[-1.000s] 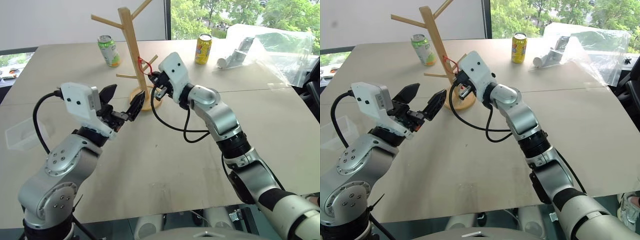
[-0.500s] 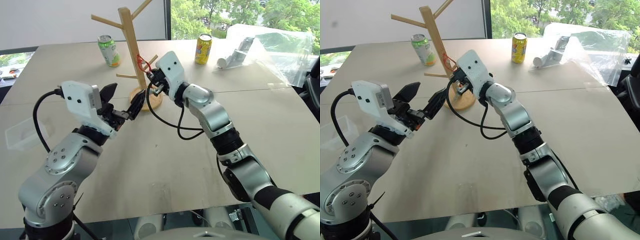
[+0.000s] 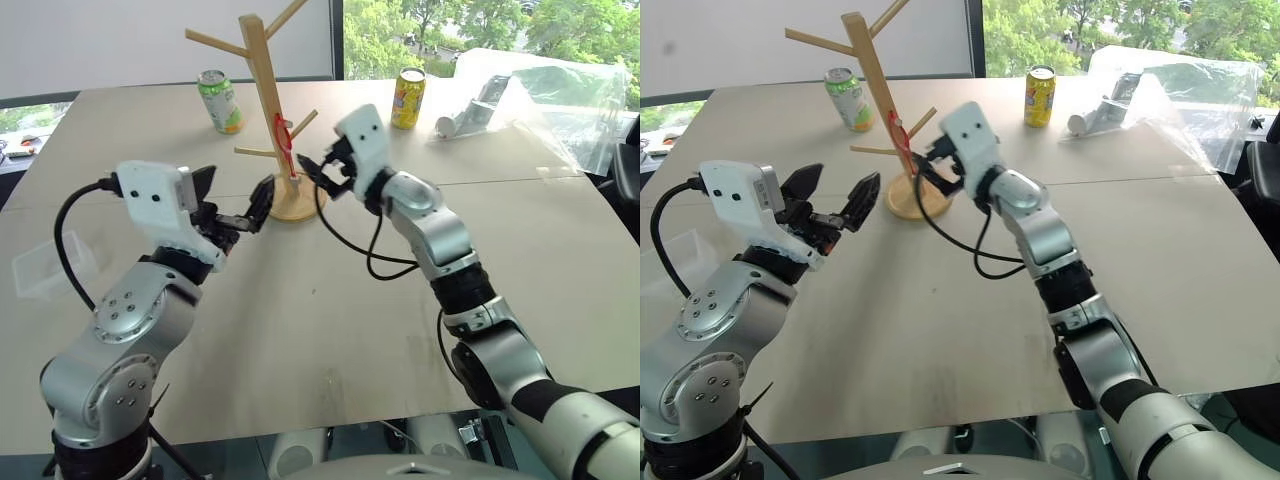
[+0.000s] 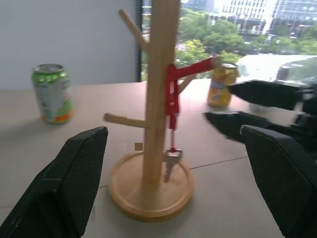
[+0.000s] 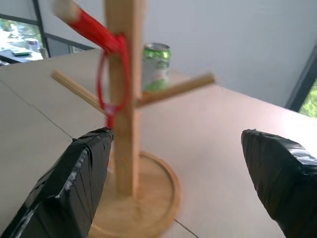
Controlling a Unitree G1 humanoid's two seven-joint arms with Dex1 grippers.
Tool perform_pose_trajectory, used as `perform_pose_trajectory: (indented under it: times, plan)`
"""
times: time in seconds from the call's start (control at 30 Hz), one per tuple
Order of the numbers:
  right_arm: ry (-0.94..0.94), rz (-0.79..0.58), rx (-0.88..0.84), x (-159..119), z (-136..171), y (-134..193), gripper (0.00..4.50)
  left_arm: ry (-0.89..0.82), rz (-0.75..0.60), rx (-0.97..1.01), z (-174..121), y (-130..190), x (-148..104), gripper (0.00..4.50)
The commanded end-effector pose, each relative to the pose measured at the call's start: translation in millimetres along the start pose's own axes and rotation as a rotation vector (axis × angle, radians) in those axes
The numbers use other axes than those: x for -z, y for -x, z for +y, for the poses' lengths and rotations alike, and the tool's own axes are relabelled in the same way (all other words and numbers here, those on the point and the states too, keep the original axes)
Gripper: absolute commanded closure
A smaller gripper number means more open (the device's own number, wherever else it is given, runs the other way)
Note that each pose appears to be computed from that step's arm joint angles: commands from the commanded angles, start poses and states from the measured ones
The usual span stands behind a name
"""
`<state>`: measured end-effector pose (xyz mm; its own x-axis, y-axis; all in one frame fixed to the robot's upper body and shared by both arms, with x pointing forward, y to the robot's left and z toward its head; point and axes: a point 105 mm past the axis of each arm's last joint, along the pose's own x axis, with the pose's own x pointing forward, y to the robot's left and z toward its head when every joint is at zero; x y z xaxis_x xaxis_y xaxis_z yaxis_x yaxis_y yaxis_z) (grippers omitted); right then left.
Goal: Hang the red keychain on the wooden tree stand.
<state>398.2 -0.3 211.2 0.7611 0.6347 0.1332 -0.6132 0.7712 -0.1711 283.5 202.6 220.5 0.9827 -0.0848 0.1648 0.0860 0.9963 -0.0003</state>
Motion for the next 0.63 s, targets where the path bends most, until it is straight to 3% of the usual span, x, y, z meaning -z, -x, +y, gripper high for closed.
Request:
perform_pose_trajectory:
  times: [0.03,0.1,0.3,0.63]
  plan:
    - [0.050,-0.052,0.213,7,-54,35,0.08,-0.059,0.021,-0.185,35,-1,22,0.00]
    - [0.069,-0.078,0.302,16,-75,54,0.08,-0.059,0.021,-0.218,43,-3,33,0.00]
    - [0.088,-0.059,0.420,50,-102,90,0.08,-0.047,0.006,-0.289,59,-14,61,0.00]
    - [0.039,-0.024,0.507,76,-116,108,0.08,-0.064,-0.008,-0.313,75,-21,79,0.00]
